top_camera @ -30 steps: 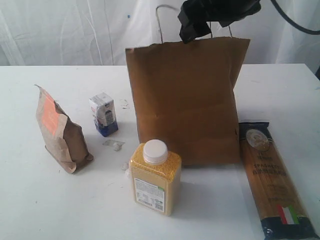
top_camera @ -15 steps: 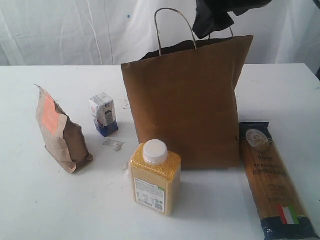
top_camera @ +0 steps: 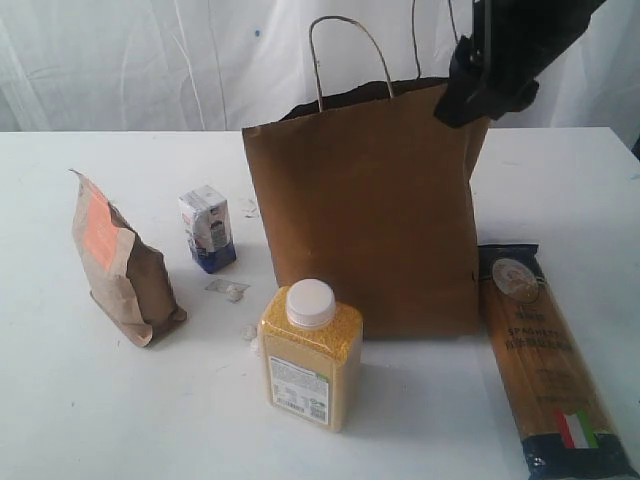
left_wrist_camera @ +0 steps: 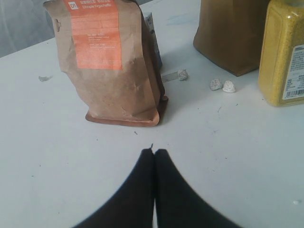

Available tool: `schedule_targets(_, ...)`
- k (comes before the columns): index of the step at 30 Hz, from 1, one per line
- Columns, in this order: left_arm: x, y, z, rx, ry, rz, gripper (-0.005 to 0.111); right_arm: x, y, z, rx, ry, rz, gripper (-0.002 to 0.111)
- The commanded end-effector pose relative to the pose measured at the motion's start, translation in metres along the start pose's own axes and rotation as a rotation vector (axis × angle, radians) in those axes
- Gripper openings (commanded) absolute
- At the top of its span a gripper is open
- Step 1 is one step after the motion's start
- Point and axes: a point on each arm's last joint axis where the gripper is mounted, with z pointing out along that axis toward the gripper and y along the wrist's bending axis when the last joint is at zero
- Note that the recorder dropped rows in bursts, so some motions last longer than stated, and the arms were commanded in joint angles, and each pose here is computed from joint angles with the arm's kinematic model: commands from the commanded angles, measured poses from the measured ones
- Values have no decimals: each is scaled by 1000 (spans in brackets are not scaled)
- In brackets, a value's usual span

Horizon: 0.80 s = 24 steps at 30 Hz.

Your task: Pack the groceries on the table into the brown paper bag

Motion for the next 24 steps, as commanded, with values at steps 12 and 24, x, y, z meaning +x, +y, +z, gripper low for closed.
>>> schedule_targets(12, 1, 0, 0, -2, -1, -9, 0, 0, -28, 56, 25, -79, -168, 69)
schedule_targets(24, 1, 0, 0, -2, -1, -9, 0, -4, -35, 67, 69, -106, -240, 67)
